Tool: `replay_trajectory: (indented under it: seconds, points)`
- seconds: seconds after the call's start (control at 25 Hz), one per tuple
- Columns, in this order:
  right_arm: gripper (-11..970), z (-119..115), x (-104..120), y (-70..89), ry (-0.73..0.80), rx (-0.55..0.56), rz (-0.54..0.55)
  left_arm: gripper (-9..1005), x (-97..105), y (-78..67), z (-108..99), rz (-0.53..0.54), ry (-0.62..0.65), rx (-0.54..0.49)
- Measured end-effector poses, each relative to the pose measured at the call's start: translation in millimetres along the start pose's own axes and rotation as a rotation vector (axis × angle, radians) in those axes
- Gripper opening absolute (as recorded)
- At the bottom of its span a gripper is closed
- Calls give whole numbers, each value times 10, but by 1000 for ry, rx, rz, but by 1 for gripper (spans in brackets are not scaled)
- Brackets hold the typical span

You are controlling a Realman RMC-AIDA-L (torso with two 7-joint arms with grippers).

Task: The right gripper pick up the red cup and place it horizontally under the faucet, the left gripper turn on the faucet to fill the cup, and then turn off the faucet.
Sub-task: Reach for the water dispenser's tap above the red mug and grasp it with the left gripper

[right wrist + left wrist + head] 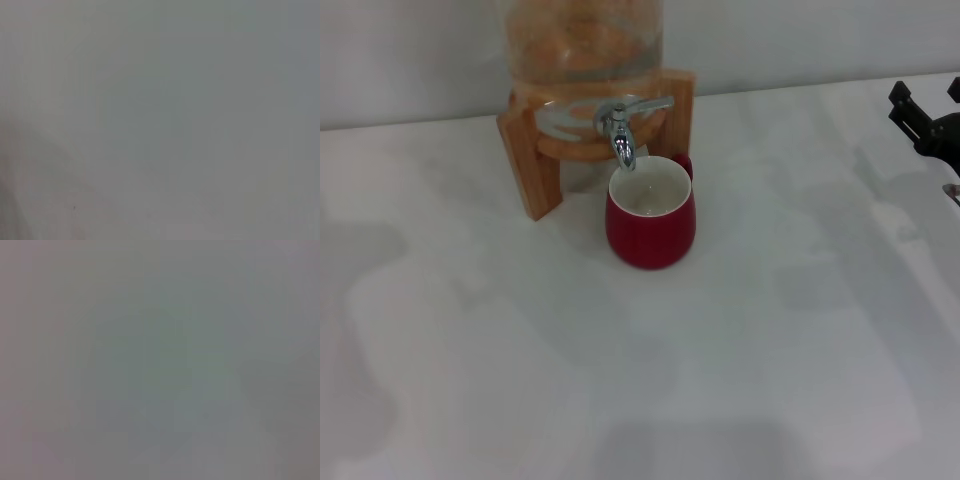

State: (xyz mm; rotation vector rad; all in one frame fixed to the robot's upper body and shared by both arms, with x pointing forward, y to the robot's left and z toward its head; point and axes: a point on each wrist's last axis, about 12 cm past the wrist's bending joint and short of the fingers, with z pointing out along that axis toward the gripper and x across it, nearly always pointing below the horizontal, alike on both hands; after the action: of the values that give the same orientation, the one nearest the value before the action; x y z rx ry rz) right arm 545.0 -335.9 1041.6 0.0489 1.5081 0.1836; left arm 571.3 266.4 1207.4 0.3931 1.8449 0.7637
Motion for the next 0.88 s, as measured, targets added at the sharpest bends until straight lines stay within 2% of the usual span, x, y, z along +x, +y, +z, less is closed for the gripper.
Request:
replay_trajectory:
  seconds: [0.2, 0.6, 0.72, 0.76, 0.84, 0.88]
  points:
    - [829, -10, 3, -7, 2, 0, -2, 832, -52, -60, -70, 34, -35, -31]
    - [829, -45, 12, -18, 2, -1, -1, 832, 3, -63, -81, -32, -107, 0]
    - [829, -46, 10, -18, 1, -3, 7, 832, 50, -35, -42, -70, -110, 5]
    - [829, -48, 10, -20, 1, -3, 8, 832, 154, 37, 13, -153, -115, 22]
    - [829, -49, 10, -21, 1, -4, 9, 831, 194, 72, 31, -188, -121, 30]
    - [829, -49, 9, -21, 1, -4, 9, 831, 266, 133, 58, -252, -134, 45]
